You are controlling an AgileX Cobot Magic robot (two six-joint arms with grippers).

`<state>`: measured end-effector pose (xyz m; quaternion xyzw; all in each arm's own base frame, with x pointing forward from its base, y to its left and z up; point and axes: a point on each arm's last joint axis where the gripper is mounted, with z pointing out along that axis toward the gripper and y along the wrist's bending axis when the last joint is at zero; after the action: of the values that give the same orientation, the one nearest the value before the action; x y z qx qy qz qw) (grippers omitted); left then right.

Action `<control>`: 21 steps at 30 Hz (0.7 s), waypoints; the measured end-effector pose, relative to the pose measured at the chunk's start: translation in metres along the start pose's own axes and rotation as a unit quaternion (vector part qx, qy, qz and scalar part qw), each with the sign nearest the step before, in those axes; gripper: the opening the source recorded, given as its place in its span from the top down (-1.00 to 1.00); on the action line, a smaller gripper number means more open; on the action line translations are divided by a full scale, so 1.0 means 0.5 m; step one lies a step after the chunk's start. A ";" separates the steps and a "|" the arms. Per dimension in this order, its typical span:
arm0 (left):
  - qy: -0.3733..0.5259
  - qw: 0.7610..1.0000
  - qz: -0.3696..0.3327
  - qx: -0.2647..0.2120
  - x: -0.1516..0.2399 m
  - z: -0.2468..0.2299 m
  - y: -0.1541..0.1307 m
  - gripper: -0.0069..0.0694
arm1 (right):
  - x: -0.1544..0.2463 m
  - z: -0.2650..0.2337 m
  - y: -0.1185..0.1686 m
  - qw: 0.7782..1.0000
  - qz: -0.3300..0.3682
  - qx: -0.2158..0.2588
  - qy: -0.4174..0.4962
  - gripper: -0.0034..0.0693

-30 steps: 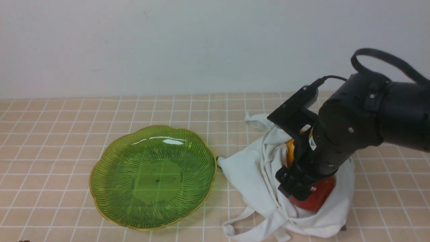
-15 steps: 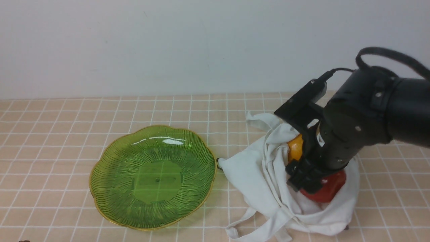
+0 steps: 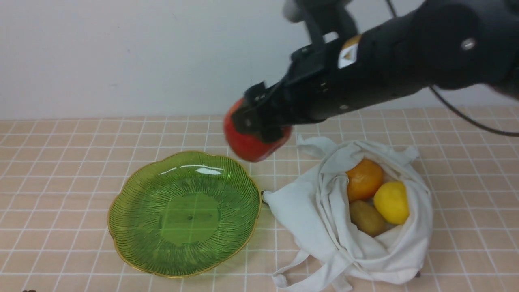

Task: Take the fruit out of the bag on the brown coffee tablecloth and place them on the plate.
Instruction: 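Move the fruit from the bag and place it onto the plate with the right gripper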

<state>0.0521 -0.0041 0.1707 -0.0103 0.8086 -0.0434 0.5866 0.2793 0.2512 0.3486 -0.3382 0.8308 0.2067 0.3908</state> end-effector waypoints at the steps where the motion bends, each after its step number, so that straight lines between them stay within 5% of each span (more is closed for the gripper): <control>1: 0.000 1.000 0.000 0.000 0.000 0.000 0.000 0.84 | 0.007 0.026 0.010 1.000 -0.018 -0.009 0.006 -0.73; 5: 0.000 1.000 0.000 0.000 0.000 0.000 0.000 0.84 | 0.044 0.138 0.050 0.997 -0.069 -0.035 0.023 -0.73; 12: 0.000 1.000 0.000 0.000 0.000 0.000 0.000 0.84 | 0.121 0.272 0.048 0.996 -0.041 -0.038 0.067 -0.73; 21: 0.000 1.000 0.000 0.000 0.000 0.000 0.000 0.84 | 0.131 0.294 0.048 0.997 -0.011 -0.042 0.067 -0.95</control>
<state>0.0521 -0.0041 0.1707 -0.0103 0.8086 -0.0434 0.5866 0.3063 0.3310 0.2094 -0.3765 0.8418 0.2139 0.3223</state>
